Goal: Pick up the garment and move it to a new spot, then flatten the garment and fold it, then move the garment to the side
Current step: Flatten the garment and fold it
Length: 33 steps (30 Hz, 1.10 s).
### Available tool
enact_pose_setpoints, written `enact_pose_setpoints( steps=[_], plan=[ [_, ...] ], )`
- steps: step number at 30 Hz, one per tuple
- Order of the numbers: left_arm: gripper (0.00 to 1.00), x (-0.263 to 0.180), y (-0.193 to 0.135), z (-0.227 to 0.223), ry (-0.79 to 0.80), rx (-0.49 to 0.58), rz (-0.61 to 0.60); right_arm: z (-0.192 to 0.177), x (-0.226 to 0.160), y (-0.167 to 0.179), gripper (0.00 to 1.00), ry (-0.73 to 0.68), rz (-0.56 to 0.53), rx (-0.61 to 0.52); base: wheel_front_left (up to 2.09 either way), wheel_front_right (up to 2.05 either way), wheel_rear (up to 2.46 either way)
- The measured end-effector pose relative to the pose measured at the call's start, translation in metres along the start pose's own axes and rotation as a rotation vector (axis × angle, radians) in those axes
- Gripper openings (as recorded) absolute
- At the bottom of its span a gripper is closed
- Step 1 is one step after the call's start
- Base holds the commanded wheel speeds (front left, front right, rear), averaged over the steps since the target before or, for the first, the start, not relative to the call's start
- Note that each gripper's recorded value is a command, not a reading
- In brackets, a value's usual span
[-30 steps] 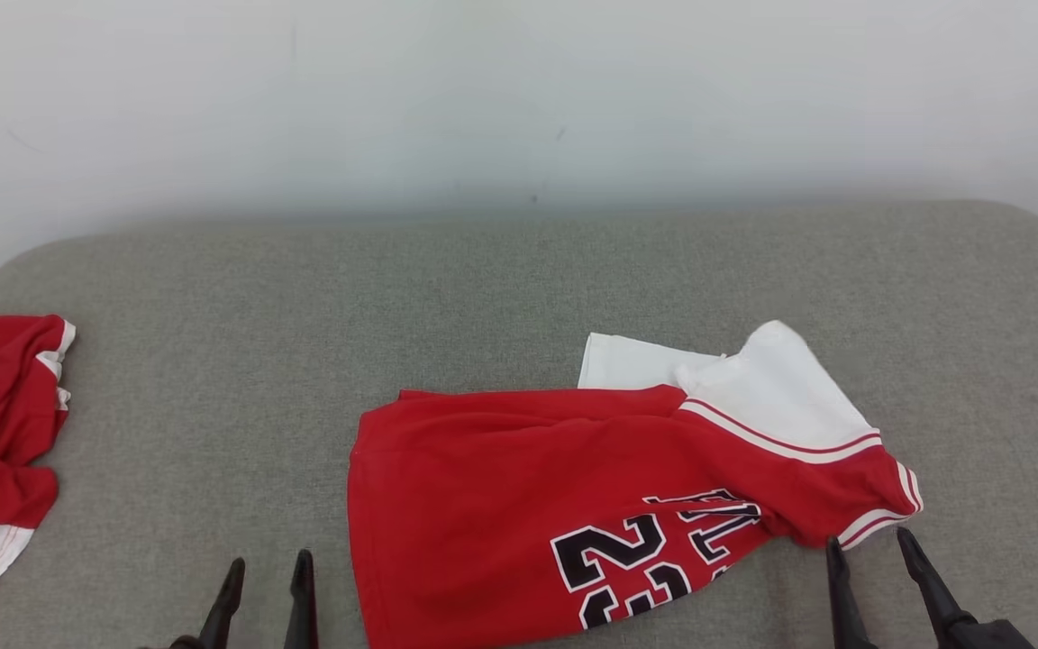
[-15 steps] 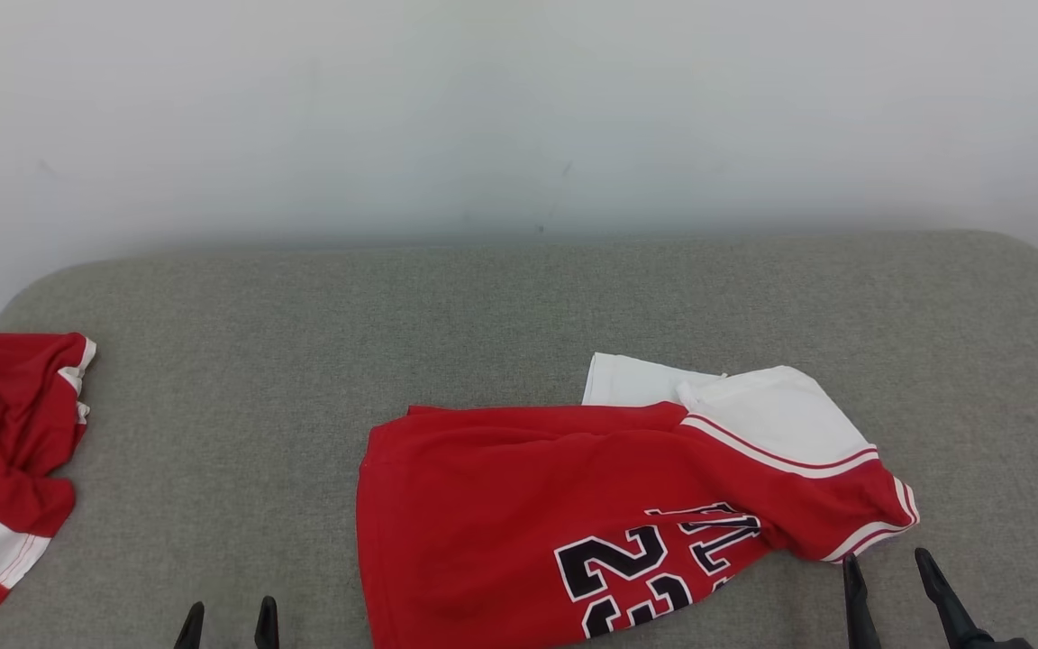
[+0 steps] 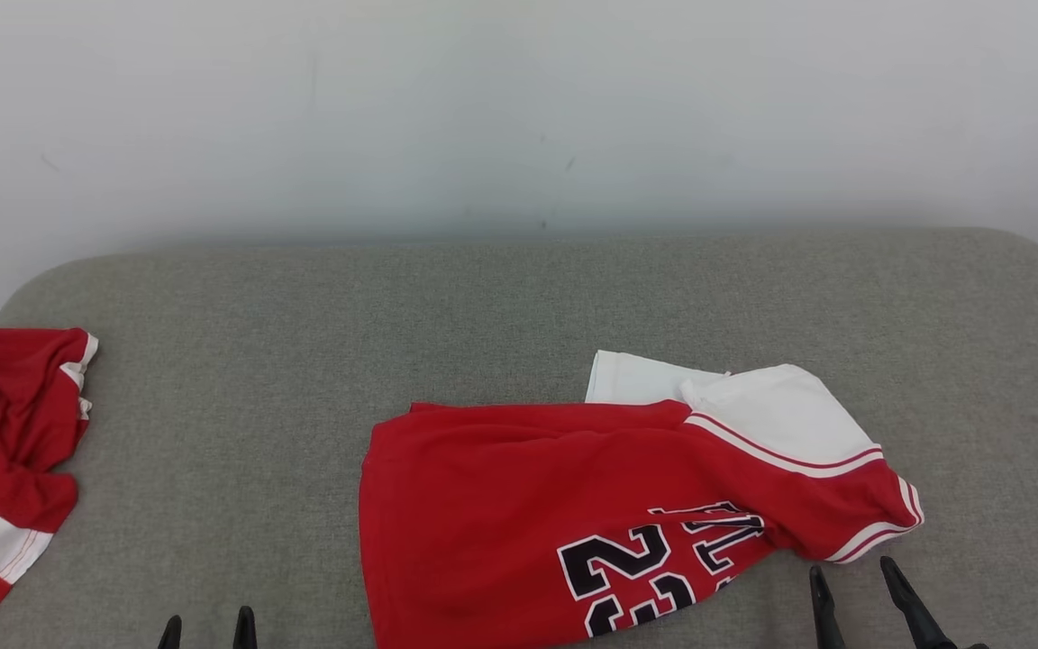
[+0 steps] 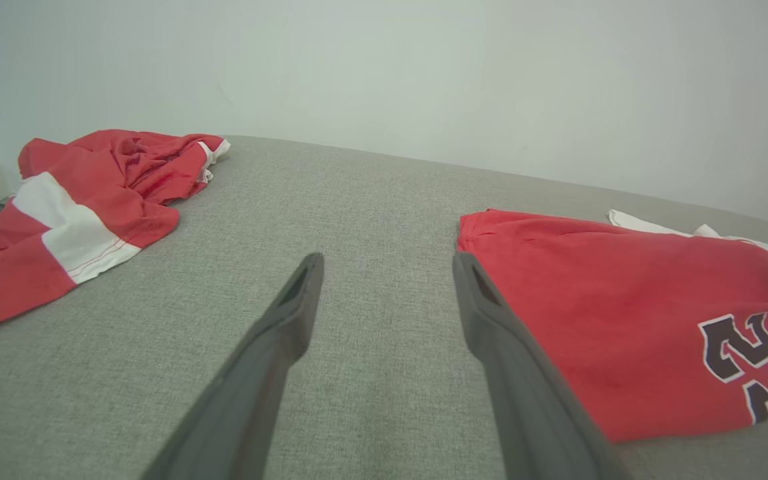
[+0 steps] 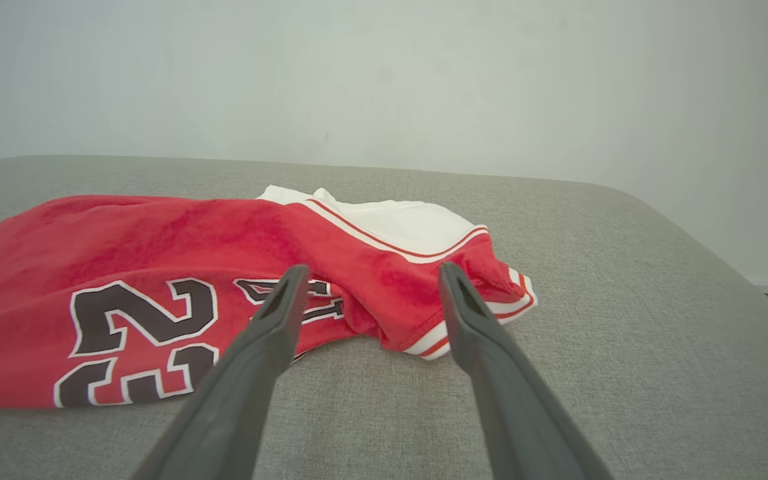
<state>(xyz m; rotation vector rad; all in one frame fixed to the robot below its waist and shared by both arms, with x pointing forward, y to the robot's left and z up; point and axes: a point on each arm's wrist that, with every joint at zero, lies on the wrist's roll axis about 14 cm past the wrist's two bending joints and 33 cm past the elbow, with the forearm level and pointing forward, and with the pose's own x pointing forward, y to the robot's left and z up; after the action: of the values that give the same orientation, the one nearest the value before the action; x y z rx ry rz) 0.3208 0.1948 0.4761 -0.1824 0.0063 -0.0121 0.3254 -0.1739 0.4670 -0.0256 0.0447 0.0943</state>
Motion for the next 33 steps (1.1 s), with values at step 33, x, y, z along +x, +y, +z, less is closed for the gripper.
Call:
enact_pose_setpoints(
  steps=[33],
  plan=[
    [1.0,0.034,-0.028,-0.005,0.033,-0.01,-0.129,-0.005,0.004,0.011,1.0,0.018,0.032,0.021,0.0,0.0,0.0]
  ],
)
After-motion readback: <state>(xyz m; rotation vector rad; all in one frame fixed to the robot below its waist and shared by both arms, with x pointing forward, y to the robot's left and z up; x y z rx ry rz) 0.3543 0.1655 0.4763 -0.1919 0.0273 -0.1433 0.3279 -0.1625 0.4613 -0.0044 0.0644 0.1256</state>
